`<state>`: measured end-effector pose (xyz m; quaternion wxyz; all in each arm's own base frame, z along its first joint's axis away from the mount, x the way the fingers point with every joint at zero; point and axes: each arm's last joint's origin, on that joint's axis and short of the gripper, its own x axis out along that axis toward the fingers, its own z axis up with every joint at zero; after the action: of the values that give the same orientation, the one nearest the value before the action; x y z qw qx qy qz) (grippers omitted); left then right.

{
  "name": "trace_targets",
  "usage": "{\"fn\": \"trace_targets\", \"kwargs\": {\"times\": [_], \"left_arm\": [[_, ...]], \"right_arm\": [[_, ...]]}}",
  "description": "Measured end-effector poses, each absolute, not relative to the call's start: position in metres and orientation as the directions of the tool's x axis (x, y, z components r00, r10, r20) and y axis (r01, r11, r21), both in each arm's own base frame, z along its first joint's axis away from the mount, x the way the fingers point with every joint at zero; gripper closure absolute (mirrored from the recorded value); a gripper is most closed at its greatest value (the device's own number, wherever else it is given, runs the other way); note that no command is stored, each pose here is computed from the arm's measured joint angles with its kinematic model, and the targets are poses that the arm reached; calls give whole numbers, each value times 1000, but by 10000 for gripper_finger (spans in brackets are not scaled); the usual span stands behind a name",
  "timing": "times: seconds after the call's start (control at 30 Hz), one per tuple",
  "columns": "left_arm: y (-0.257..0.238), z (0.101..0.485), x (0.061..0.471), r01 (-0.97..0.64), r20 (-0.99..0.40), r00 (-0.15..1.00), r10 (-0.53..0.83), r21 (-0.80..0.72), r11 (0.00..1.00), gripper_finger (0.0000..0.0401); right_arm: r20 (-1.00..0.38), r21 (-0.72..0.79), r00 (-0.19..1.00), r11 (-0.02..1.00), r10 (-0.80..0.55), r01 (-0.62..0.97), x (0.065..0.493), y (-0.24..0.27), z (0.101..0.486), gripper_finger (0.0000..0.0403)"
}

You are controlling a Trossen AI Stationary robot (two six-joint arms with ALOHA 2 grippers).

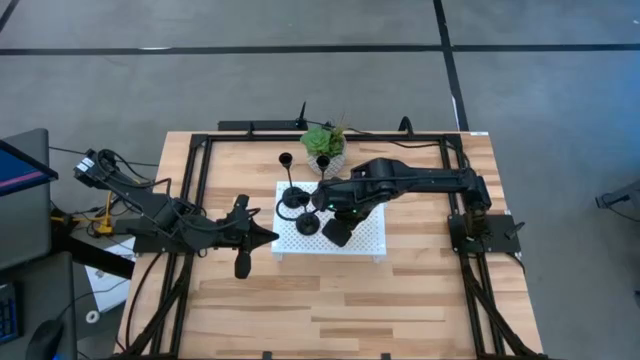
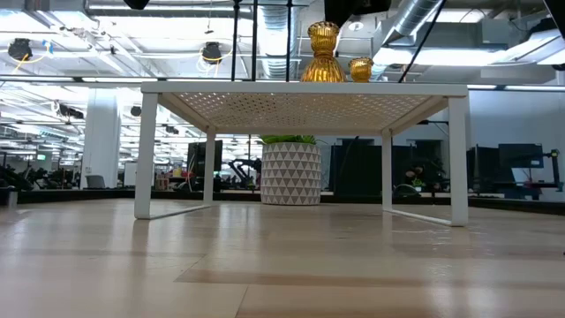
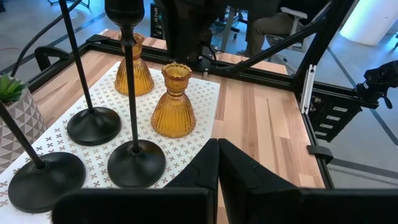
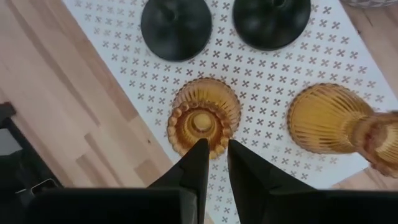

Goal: Pick & Place candle stick holders
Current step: Put the gold vase on the shelf

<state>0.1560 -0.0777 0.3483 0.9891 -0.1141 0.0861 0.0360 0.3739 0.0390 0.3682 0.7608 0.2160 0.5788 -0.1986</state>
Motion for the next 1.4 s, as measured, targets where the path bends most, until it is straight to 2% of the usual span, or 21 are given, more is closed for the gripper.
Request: {"fn": "trace_targets", "kwargs": {"times": [0.27,0.47,0.67,0.83,1.03,1.27,1.4], "left_arm": [[-78,348,156,-91,-178,983,51,-220,971,393],[-81,346,160,-86,-190,981,45,-211,974,394],[-103,330,183,-58,-231,973,27,-128,990,397],[-121,322,205,-67,-185,981,62,-21,998,397],[-124,320,219,-73,-137,988,78,40,997,397],[-120,321,223,-55,-131,990,58,25,998,398],[-116,320,228,-53,-132,990,52,-1,999,398]], "right_arm": [[-948,144,315,825,-43,546,354,37,393,358],[-910,166,410,858,-56,486,331,50,419,398],[-808,43,520,850,-279,524,298,76,443,402],[-668,13,612,816,-423,578,274,108,457,402],[-540,-50,664,807,-518,588,259,138,455,403],[-585,-139,628,827,-513,545,247,143,427,403],[-569,-97,683,862,-459,498,235,137,419,403]]}}
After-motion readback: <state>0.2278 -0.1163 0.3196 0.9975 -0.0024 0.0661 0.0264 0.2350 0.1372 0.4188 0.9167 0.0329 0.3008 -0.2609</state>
